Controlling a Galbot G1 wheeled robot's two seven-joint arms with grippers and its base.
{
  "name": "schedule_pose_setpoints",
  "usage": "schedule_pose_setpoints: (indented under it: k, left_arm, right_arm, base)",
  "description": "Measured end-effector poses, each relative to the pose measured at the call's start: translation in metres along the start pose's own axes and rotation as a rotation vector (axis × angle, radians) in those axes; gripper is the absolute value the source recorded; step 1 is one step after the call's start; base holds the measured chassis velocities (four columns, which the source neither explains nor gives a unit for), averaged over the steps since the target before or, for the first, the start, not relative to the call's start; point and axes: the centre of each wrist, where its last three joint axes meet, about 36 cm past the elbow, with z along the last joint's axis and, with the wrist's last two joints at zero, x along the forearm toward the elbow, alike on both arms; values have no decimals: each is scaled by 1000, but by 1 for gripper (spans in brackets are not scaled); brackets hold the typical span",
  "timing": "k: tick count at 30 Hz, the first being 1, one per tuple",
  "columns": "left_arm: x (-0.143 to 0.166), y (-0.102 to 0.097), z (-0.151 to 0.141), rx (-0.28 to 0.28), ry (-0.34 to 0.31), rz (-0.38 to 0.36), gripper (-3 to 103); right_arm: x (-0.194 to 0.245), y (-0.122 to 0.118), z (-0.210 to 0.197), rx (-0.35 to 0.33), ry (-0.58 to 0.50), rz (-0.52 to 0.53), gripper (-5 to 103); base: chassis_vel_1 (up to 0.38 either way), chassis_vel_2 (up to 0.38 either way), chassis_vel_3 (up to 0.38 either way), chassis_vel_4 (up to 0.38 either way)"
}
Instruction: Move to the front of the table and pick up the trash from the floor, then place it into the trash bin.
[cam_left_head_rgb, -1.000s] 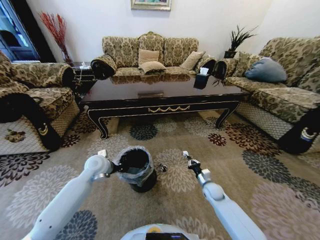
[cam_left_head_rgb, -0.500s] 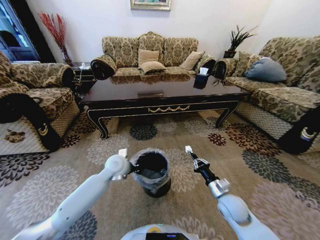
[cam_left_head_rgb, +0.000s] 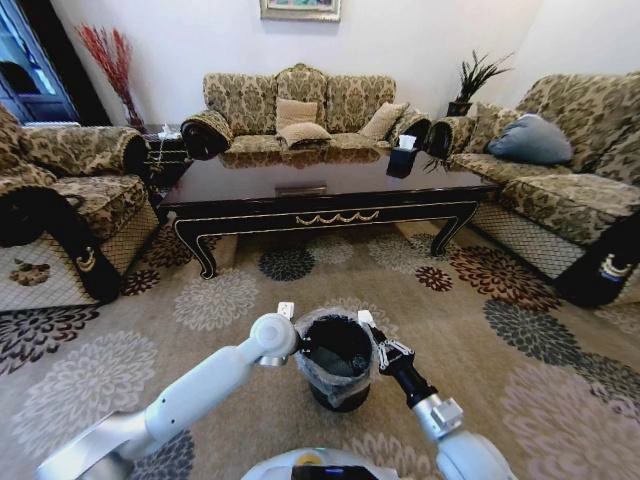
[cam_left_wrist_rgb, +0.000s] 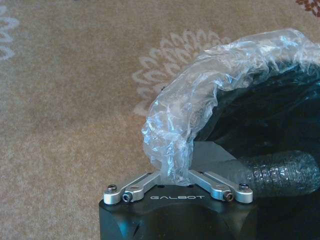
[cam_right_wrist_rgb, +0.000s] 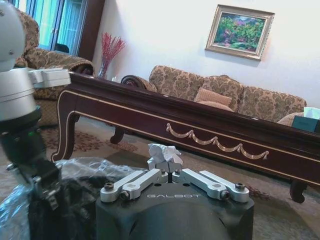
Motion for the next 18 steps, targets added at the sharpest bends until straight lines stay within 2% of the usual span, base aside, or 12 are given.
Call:
schedule_pose_setpoints:
  k: [2, 5, 8, 10, 11, 12, 14, 16, 17, 18]
  left_arm:
    - [-3, 0, 1, 10, 4, 1, 0]
    - [-4, 1, 2, 14, 5, -2, 0]
    - [-3, 2, 3, 18, 4, -2, 0]
    - [-3, 2, 3, 19, 3, -2, 0]
    - [-2, 3, 3, 22, 1, -2, 0]
    - [-2, 4, 2, 25, 0, -2, 0]
    - [-2, 5, 3, 32, 1, 0, 0]
    - [-3, 5, 3, 34, 2, 0, 0]
    - [-3, 6, 4, 38, 2, -1, 0]
    - [-4, 7, 5, 40, 4, -3, 0]
  right_arm:
    - [4, 3, 2, 2, 8, -3, -2]
    - [6, 5, 2, 4, 14, -6, 1]
    - [8, 8, 2, -2, 19, -19, 17]
    - [9, 9, 2, -3, 20, -23, 17]
    - [9, 10, 2, -4, 20, -27, 27]
    - [9, 11, 2, -5, 21, -29, 27]
    - [9, 14, 4, -8, 24, -31, 38]
    - [9, 14, 4, -9, 25, -31, 38]
    - [9, 16, 5, -10, 26, -31, 49]
    - [10, 17, 6, -12, 27, -31, 49]
  base:
    - [0, 0, 0, 0]
    - [0, 0, 0, 0]
    - [0, 0, 0, 0]
    - [0, 0, 0, 0]
    - [0, 0, 0, 0]
    - [0, 0, 0, 0]
    - [0, 0, 0, 0]
    - [0, 0, 0, 0]
    - [0, 0, 0, 0]
    - [0, 0, 0, 0]
